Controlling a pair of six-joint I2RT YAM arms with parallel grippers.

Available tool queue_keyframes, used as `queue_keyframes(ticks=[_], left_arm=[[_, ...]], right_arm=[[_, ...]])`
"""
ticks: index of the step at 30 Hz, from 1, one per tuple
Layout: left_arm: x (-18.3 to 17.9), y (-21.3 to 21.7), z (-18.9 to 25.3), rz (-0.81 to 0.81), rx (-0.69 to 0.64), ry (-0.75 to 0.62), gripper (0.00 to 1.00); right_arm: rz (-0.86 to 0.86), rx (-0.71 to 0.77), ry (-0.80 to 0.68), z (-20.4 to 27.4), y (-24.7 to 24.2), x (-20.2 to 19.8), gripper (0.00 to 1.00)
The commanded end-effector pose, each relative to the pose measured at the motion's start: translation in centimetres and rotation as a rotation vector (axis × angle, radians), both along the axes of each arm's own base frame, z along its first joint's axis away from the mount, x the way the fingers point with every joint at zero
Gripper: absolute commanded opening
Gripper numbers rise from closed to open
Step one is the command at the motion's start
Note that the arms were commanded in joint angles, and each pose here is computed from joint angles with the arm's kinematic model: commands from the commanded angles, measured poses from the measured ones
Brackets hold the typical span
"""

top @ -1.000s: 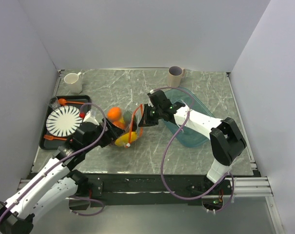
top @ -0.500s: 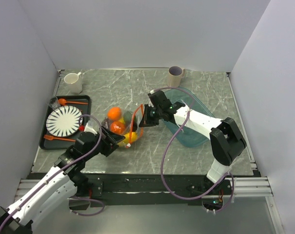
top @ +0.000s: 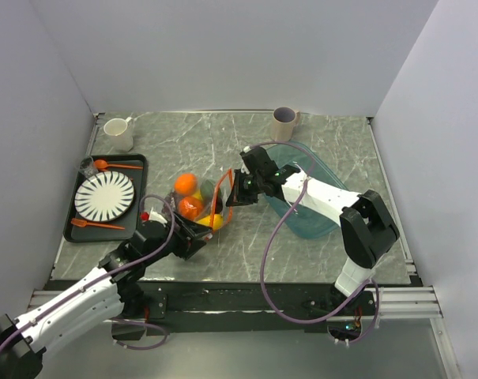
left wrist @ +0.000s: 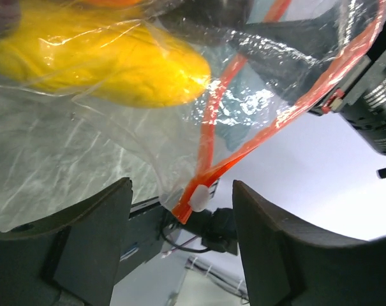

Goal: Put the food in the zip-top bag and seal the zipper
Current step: Zip the zipper food storage bag at the center of the board.

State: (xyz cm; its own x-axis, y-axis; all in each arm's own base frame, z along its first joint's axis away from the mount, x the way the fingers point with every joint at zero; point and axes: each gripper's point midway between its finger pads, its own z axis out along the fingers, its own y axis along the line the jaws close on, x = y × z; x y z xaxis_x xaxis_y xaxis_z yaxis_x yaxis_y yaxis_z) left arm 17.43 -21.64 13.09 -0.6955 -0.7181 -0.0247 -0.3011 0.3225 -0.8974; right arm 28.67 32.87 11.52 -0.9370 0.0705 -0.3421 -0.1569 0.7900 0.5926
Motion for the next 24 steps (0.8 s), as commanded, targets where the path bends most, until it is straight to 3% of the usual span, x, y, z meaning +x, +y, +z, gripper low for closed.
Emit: queue_keyframes(ticks=[1,12,20,24], left_arm=[[1.3,-0.1,1.7,0.076,-0.087,-0.045,0.67],[1.9,1.1,1.2,0.190,-0.217,-0.043,0.58],[2.8,1.5,1.6,0.242,-0.235,-0.057,0.56],[3.1,1.8,2.0,0.265,-0.258,-0.078,0.51]], right_arm=[[-0.010,0.043,-0.068,2.9,0.2,1.1,0.00],[-0.012,0.056,-0.054,2.7,0.1,0.5,0.00],[-0.010,0.050,-0.053,2.7,0.0,0.5,0.00],[-0.005,0.050,-0.047,2.4,0.0,0.2,0.00]])
